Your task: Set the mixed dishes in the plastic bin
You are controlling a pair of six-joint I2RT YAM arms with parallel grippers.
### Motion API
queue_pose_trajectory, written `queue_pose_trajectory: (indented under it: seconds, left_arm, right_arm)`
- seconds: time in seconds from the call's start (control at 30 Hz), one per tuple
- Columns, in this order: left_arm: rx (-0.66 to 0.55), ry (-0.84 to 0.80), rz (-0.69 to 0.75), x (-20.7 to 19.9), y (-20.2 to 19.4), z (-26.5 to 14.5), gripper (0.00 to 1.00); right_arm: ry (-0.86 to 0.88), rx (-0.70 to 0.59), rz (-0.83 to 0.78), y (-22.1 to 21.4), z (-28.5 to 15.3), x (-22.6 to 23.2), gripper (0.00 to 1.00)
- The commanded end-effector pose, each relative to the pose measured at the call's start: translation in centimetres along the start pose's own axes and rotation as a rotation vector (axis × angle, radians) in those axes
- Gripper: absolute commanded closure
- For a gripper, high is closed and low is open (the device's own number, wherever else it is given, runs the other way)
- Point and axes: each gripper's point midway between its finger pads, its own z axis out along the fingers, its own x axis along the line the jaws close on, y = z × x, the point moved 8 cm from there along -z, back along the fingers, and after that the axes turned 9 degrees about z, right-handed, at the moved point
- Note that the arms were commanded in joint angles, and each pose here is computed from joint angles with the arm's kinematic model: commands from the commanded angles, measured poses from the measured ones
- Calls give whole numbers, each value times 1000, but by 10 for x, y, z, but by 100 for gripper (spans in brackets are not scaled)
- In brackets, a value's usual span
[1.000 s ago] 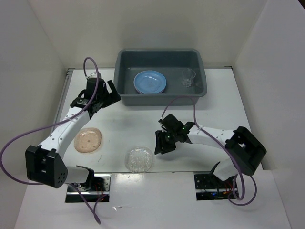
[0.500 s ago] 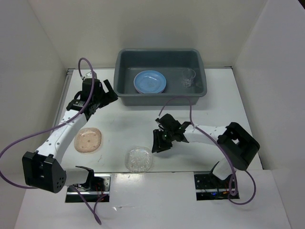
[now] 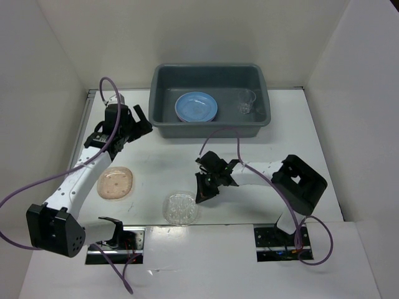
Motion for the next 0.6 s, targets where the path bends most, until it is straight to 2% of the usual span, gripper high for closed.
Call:
queue_pose_trajectory:
  seconds: [0.0,0.07,0.17,0.23,0.3,0.37,0.43,0.53,0.57]
  left_arm:
    - [-33,10,13,6,4,-5,0]
    - [-38,20,22,7,4,-5,0]
    - [-43,31,22,9,4,-7,0]
    - [-62,54,15,12,9,-8,0]
    - [-74,57,19,13,14,-9,0]
    - [-81,76,23,17,16,-8,0]
    - [-88,102,12,23,20,-9,0]
    - [-70,142,18,34,22,-3,0]
    - [-49,173,7,42,23,3,0]
  right_arm:
    - [18,-78,-52,8,-23,25,100]
    - [22,-100,-58,7,-45,35,100]
    - [89,-207,-86,9,-98,65,100]
    - [133,-324,-103,20,-137,88,100]
    - [123,-395,-64,41,-161,88,100]
    - [161,-534,-58,75,-198,98,100]
    - [174,-616,-58,106,-220,107,100]
    - [157,-717,-58,151,-245,107,100]
    - [127,-703,-43,170,-233,102,100]
